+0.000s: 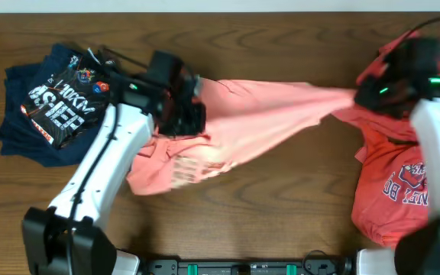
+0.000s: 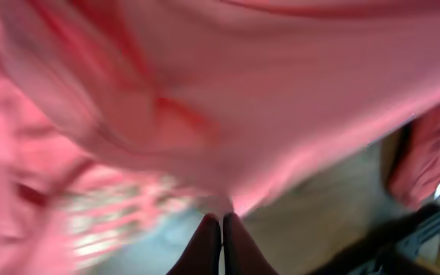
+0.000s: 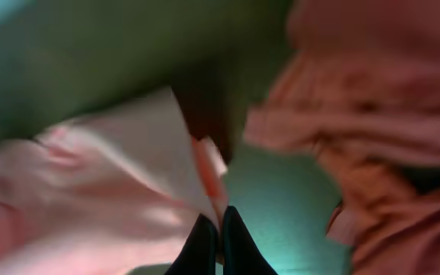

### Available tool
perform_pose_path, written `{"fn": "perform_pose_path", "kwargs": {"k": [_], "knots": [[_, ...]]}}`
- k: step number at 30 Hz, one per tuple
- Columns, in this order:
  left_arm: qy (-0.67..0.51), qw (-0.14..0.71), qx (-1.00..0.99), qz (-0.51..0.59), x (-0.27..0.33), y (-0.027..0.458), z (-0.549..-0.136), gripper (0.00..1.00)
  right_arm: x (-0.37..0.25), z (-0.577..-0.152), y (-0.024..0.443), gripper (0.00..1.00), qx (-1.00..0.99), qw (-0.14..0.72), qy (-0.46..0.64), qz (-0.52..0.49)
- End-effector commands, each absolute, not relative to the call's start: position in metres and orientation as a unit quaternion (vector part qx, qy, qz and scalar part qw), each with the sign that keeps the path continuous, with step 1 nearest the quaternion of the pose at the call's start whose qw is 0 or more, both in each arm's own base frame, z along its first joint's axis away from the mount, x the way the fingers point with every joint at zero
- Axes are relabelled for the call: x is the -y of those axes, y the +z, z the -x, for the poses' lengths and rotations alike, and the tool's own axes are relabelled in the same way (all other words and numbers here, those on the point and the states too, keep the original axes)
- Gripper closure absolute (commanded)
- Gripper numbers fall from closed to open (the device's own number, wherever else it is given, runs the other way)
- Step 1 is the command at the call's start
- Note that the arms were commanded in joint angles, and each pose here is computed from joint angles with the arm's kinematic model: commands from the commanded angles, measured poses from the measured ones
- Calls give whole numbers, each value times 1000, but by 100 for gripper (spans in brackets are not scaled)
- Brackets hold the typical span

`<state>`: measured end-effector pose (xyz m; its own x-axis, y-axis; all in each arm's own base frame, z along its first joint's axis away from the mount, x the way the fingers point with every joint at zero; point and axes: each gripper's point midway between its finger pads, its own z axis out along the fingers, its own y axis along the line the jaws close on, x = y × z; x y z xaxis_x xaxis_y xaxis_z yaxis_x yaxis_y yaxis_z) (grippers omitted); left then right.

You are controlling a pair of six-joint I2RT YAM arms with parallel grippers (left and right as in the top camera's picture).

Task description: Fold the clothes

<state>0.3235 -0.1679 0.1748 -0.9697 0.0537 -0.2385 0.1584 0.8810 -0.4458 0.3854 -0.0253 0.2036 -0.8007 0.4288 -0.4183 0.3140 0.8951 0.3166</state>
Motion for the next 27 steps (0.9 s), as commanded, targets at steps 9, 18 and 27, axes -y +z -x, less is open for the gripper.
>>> {"fn": "perform_pose_path", "kwargs": {"k": [9, 18, 27], "knots": [[-262, 285, -917, -95, 155, 303, -305, 94, 43, -350, 300, 99, -922, 342, 83, -163], [-196, 234, -950, -64, 131, 266, -290, 93, 46, -338, 285, 99, -934, 305, 68, -174], [-157, 68, -985, -38, 134, 147, -301, 76, 47, -338, 282, 99, -936, 299, 66, -175]]}}
